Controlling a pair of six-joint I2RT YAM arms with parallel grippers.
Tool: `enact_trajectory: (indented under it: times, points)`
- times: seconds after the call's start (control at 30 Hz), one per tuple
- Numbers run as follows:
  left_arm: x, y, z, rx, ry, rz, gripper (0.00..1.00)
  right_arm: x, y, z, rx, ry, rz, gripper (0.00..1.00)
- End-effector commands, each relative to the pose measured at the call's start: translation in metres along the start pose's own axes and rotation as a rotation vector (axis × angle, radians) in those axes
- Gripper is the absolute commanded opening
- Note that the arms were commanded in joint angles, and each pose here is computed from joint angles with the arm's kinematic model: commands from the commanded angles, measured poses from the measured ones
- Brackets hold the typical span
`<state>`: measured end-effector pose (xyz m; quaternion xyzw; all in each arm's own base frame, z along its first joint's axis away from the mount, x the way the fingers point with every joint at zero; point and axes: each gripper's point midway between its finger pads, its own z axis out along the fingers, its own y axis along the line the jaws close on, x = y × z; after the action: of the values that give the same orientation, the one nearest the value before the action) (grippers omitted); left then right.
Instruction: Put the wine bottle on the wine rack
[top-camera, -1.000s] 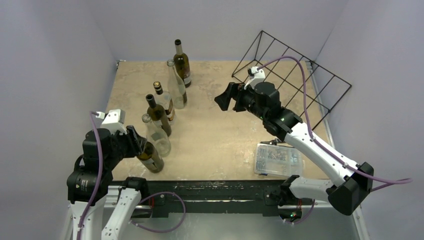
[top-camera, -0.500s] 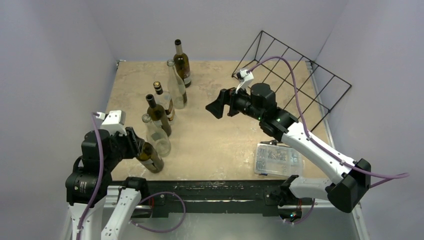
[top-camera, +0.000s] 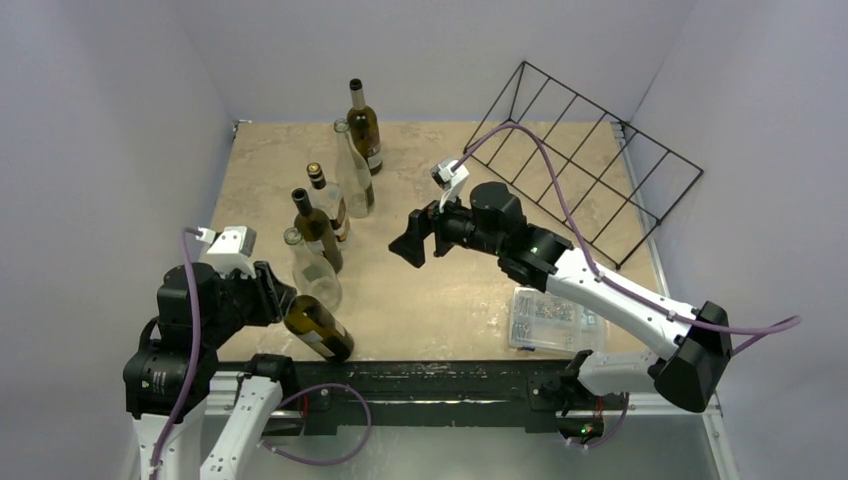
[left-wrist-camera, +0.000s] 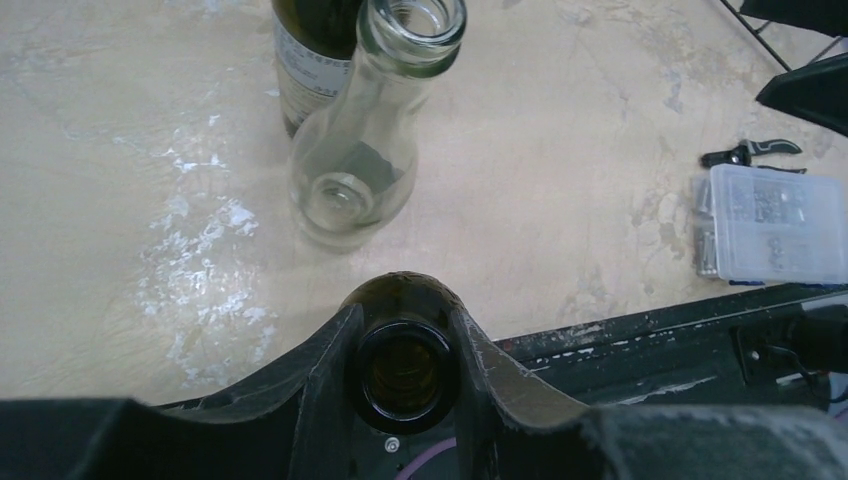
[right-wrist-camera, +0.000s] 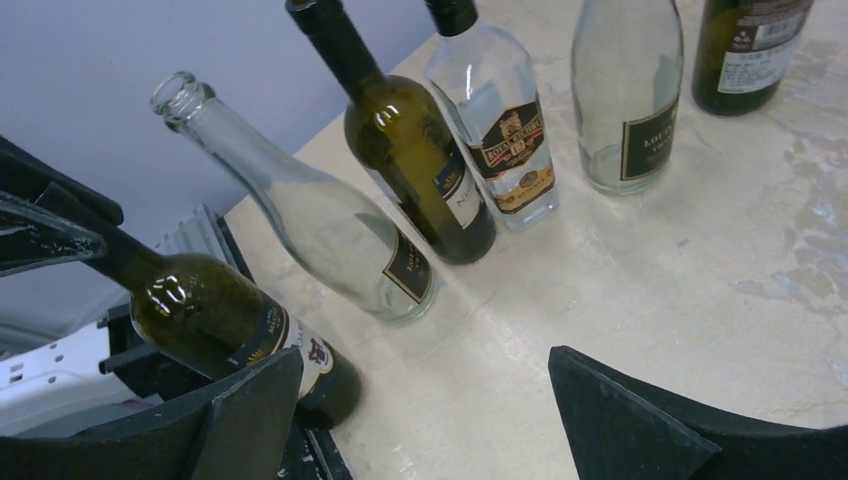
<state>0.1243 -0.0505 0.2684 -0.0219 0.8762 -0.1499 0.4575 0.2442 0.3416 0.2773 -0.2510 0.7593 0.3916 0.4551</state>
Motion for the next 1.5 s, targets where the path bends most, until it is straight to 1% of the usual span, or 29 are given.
enact_trajectory:
  times: [0.0,0.23,0.37,0.43,0.7,0.83,1.07,1.27,1.4,1.47]
  points:
    - [-0.045,-0.038,-0.011,0.175,-0.152,-0.005,0.00,-0.018,0.034,0.000,-0.108,-0.054,-0.102,0.96]
    - [-0.053,-0.056,-0.008,0.273,-0.150,-0.027,0.00,-0.005,0.085,0.006,-0.243,-0.032,-0.220,0.95]
    - [-0.059,-0.065,-0.006,0.322,-0.151,-0.040,0.00,-0.001,0.116,0.009,-0.311,-0.040,-0.257,0.94]
    - [-0.062,-0.072,-0.005,0.359,-0.145,-0.045,0.00,-0.006,0.130,0.013,-0.342,-0.066,-0.265,0.94]
    - [-0.065,-0.086,0.004,0.448,-0.103,-0.077,0.00,-0.009,0.158,0.034,-0.354,-0.074,-0.281,0.95]
    - [-0.064,-0.091,0.009,0.483,-0.090,-0.102,0.00,-0.001,0.166,0.042,-0.363,-0.055,-0.281,0.90]
    - [-0.062,-0.091,0.011,0.487,-0.092,-0.117,0.00,0.012,0.163,0.053,-0.345,-0.024,-0.276,0.76]
    - [-0.061,-0.092,0.010,0.493,-0.091,-0.114,0.00,0.017,0.162,0.062,-0.330,-0.014,-0.266,0.67]
    - [-0.059,-0.091,0.008,0.492,-0.091,-0.115,0.00,0.020,0.160,0.069,-0.314,-0.004,-0.259,0.54]
    - [-0.058,-0.091,0.008,0.490,-0.090,-0.115,0.00,0.021,0.159,0.070,-0.313,0.000,-0.259,0.49]
